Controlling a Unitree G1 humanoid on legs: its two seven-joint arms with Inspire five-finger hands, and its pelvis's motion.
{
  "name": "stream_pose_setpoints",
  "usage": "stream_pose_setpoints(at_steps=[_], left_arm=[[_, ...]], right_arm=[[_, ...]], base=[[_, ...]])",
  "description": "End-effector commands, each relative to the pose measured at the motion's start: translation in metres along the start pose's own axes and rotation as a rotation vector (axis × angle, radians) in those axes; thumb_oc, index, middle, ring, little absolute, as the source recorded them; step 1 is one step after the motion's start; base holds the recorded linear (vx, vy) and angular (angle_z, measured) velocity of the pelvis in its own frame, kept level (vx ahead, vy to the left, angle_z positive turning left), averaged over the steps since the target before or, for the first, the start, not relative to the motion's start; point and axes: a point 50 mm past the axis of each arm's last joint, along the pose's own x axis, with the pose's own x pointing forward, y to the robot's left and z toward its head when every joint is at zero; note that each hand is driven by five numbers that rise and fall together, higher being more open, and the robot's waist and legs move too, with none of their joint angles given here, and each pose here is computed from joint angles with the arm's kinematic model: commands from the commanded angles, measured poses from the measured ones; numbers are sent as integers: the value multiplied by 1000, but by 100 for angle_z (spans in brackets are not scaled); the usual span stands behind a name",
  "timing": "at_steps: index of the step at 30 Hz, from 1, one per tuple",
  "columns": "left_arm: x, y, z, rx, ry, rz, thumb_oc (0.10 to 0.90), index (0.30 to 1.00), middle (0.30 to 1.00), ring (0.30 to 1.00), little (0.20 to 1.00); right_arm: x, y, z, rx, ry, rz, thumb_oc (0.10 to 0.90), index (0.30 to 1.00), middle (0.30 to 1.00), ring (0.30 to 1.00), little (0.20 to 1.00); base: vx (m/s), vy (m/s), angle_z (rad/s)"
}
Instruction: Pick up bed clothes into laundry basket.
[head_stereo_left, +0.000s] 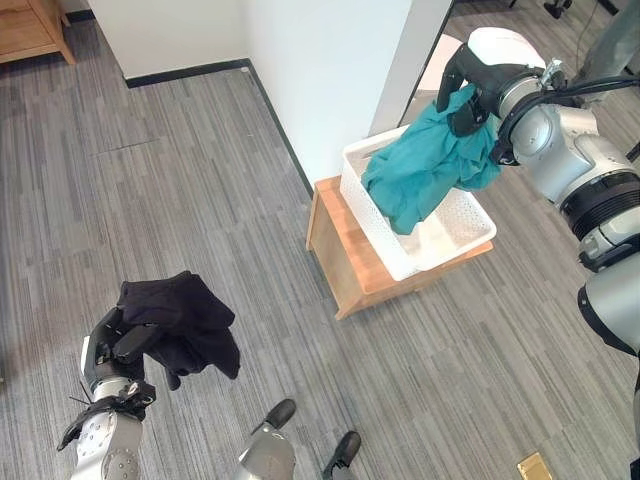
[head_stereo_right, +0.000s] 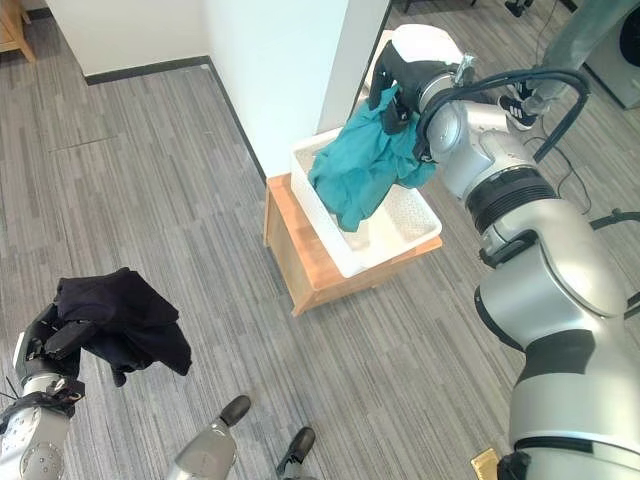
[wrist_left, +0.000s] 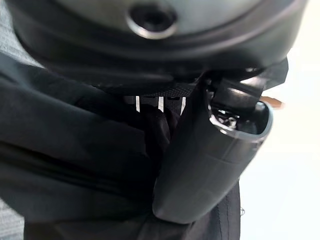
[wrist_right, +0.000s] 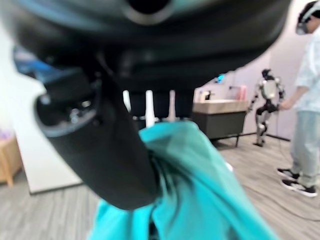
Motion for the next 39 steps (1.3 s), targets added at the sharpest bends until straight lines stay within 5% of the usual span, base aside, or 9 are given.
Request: stream_pose_setpoints(at_steps=[1, 15, 17, 18, 39], left_arm=[[7, 3, 70, 12, -279, -69, 400, 300, 300, 300, 300], [10, -12, 65, 24, -256, -133, 400, 300, 300, 300, 300], [10, -18, 64, 21, -253, -156, 400, 300, 300, 300, 300], [11, -19, 63, 23, -249, -160, 400, 300, 300, 300, 300], [18, -20, 67, 46, -248, -159, 400, 300, 300, 300, 300]], right_arm=[[-6, -96, -7, -119, 88, -274, 400, 300, 300, 300, 300], [1, -82, 18, -25, 14, -247, 400, 300, 300, 300, 300], [3, -78, 23, -36, 9, -224, 596, 594, 594, 594, 594], [4, -74, 19, -28, 29, -202, 800, 900, 900, 900, 900], [-13, -134, -9, -38, 166, -330, 800, 900, 900, 900, 900]], base=[[0, 0, 0], [-15, -3, 3], [0, 0, 0], [0, 0, 0], [4, 0, 0]])
